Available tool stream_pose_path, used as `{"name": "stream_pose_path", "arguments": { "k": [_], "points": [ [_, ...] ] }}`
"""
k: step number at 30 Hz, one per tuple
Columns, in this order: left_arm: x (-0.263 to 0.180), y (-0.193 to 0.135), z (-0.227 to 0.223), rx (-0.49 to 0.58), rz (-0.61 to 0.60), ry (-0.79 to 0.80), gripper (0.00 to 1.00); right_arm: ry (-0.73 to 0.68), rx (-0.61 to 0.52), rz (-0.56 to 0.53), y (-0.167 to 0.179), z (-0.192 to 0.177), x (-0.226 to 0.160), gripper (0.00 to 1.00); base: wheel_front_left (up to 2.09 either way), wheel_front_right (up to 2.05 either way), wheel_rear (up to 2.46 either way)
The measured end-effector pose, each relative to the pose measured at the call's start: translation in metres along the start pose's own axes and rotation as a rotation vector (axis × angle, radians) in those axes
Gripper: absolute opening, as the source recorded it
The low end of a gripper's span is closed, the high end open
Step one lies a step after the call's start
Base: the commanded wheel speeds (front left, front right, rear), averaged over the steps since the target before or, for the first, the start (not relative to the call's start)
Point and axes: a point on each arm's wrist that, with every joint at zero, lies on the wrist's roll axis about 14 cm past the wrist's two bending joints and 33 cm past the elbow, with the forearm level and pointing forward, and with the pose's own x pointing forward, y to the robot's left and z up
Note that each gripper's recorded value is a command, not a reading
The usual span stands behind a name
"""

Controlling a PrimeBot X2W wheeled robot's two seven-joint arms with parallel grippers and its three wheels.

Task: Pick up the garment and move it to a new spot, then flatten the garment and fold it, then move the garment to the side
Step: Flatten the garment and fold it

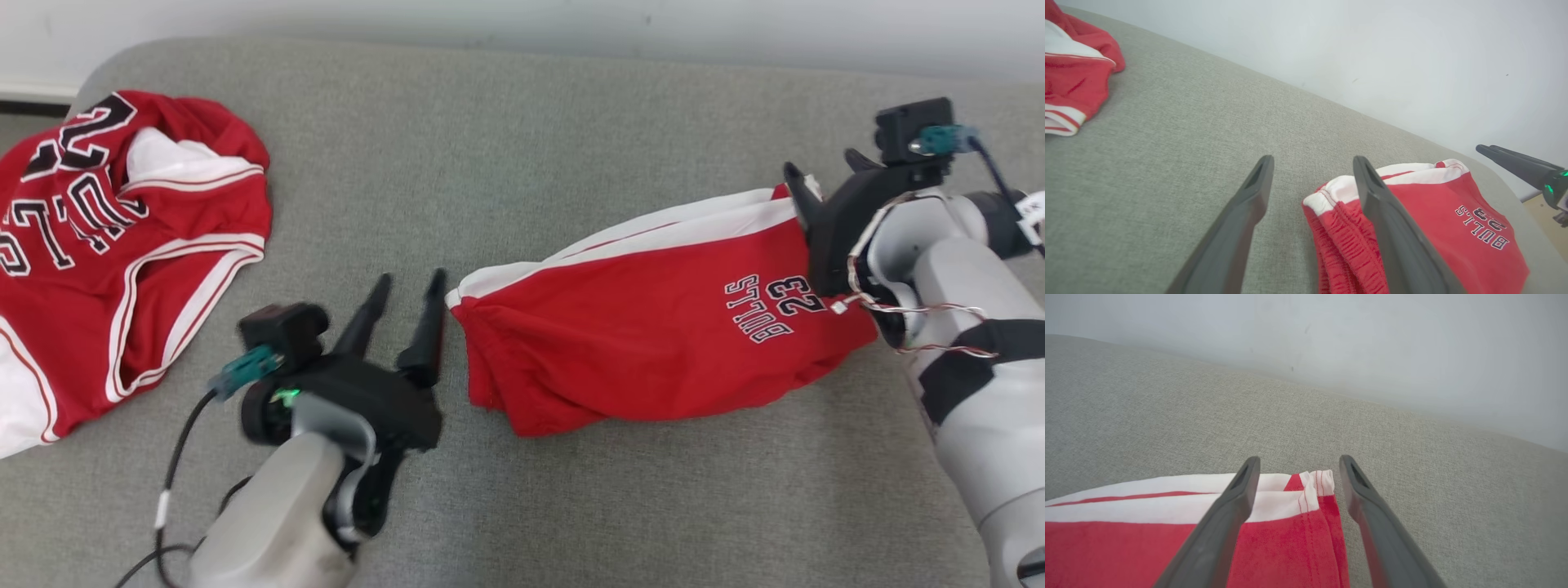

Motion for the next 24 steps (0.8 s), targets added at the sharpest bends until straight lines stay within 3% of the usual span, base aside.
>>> {"name": "stream_pose_path", "arguments": {
  "k": [4,10,15,24],
  "points": [
    [-0.016,0.014,0.022,0.075,0.031,-0.081,1.0,0.043,0.093,0.01,-0.001,-0.011,-0.012,1.0,0.0,0.0,0.0],
    [-0.056,0.026,0.063,0.229,0.069,-0.256,1.0,0.156,0.143,-0.002,-0.014,-0.049,-0.028,1.0,0.0,0.0,0.0],
    [-0.083,0.044,0.045,0.299,0.119,-0.231,1.0,0.21,0.206,-0.013,-0.019,-0.074,-0.024,1.0,0.0,0.0,0.0],
    [-0.109,0.071,0.022,0.303,0.205,-0.168,1.0,0.295,0.239,-0.019,-0.017,-0.098,-0.011,1.0,0.0,0.0,0.0]
  ]
}}
